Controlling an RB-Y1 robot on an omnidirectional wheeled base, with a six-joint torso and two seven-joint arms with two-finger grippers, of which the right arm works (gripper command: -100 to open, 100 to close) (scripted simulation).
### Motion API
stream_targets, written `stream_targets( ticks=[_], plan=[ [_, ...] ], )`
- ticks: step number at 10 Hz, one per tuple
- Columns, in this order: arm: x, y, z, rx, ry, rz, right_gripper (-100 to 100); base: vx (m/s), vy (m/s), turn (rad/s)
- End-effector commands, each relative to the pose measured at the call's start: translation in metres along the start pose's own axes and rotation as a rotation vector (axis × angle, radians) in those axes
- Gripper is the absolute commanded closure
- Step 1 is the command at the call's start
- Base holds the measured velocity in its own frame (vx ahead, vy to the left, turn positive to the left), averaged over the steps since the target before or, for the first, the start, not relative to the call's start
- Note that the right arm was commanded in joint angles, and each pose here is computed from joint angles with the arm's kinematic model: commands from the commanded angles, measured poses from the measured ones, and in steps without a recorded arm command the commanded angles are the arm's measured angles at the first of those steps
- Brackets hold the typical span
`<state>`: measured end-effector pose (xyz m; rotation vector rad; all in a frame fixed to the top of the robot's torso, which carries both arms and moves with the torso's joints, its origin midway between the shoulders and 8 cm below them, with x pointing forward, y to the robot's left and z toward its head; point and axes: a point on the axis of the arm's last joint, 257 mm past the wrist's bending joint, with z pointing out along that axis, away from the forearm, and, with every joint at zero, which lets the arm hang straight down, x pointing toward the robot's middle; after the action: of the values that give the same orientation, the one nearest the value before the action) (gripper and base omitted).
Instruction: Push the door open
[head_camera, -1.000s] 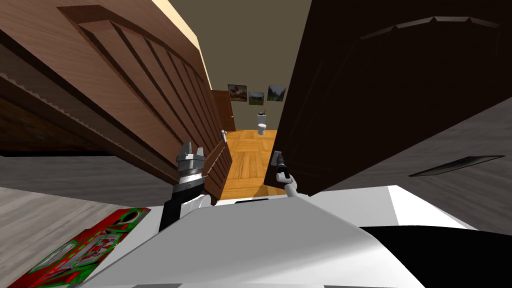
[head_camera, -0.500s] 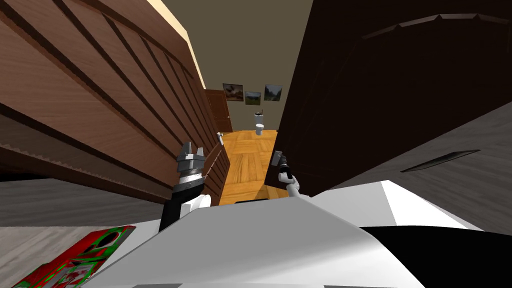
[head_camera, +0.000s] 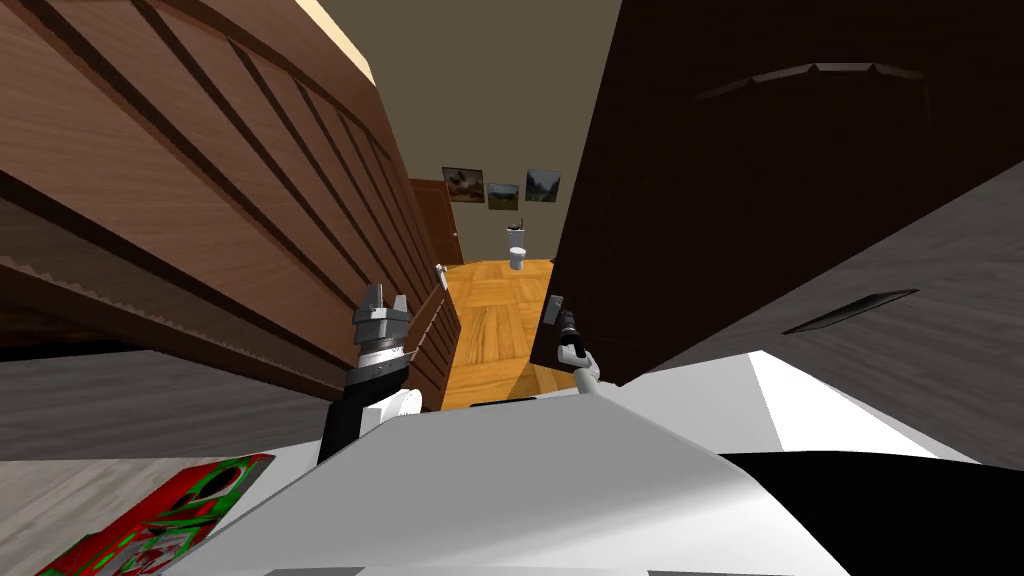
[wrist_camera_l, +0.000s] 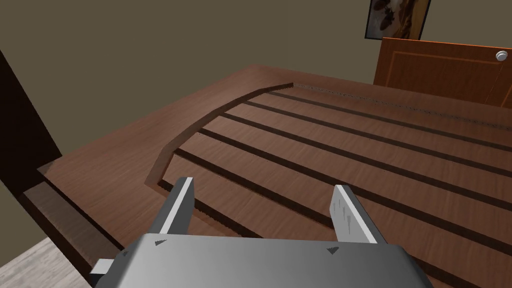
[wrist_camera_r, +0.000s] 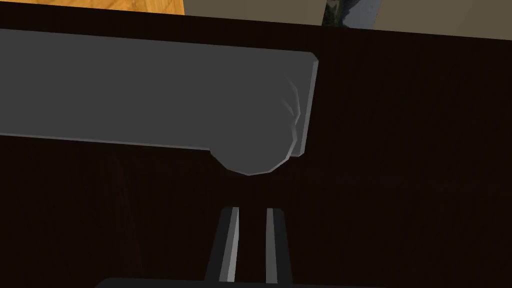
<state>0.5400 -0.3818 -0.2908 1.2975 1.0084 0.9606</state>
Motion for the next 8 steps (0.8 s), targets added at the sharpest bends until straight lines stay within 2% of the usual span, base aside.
stream_targets(
  ticks=[1,5,6,8],
  plan=[
    [0.003,0.000,-0.0006,0.001,0.003,0.007,-100,-0.174,0.058,-0.008],
    [0.021,-0.004,-0.0051,0.011,0.014,0.044,-100,-0.188,0.116,-0.015],
    [0.018,-0.004,-0.0044,0.010,0.013,0.037,-100,-0.078,0.045,-0.008],
    [0.009,-0.002,-0.0025,0.003,0.007,0.022,-100,0.125,-0.024,0.015]
  ],
)
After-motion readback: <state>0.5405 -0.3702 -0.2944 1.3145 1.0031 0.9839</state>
